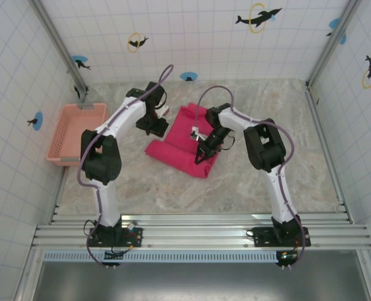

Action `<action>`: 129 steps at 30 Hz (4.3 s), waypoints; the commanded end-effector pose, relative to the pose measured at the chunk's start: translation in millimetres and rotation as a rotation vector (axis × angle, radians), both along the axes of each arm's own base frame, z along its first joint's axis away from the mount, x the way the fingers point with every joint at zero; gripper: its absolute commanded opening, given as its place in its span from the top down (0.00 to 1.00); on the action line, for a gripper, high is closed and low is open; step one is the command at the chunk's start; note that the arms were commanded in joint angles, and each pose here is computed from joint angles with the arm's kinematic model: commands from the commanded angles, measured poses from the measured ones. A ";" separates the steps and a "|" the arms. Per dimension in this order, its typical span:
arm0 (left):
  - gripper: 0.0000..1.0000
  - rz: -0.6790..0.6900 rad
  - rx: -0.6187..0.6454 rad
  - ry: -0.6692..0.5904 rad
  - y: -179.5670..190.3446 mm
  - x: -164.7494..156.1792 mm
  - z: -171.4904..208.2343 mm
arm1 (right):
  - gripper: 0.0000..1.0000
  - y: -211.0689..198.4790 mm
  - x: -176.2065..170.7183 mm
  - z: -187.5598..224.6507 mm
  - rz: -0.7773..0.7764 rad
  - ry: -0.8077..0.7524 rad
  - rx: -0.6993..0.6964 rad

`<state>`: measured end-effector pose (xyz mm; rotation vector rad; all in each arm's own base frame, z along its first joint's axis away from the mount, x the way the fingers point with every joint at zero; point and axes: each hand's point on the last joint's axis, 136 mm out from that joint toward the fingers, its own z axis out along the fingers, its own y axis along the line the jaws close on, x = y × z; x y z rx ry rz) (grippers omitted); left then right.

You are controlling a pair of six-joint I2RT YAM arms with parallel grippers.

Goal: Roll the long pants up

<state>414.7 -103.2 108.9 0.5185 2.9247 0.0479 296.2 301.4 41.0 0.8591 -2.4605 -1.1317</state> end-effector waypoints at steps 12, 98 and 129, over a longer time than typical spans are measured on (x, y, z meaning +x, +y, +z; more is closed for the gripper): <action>0.30 -0.046 -0.015 0.116 -28.4 -40.7 -32.5 | 0.88 -4.2 24.2 -34.6 -0.049 0.011 -0.110; 0.19 -0.043 0.099 0.135 15.2 12.3 -11.8 | 1.00 40.7 -32.2 87.2 0.048 -0.017 0.268; 0.18 -0.013 -0.008 0.070 -30.7 12.8 7.6 | 1.00 -48.8 59.0 -38.9 -0.251 0.054 -0.134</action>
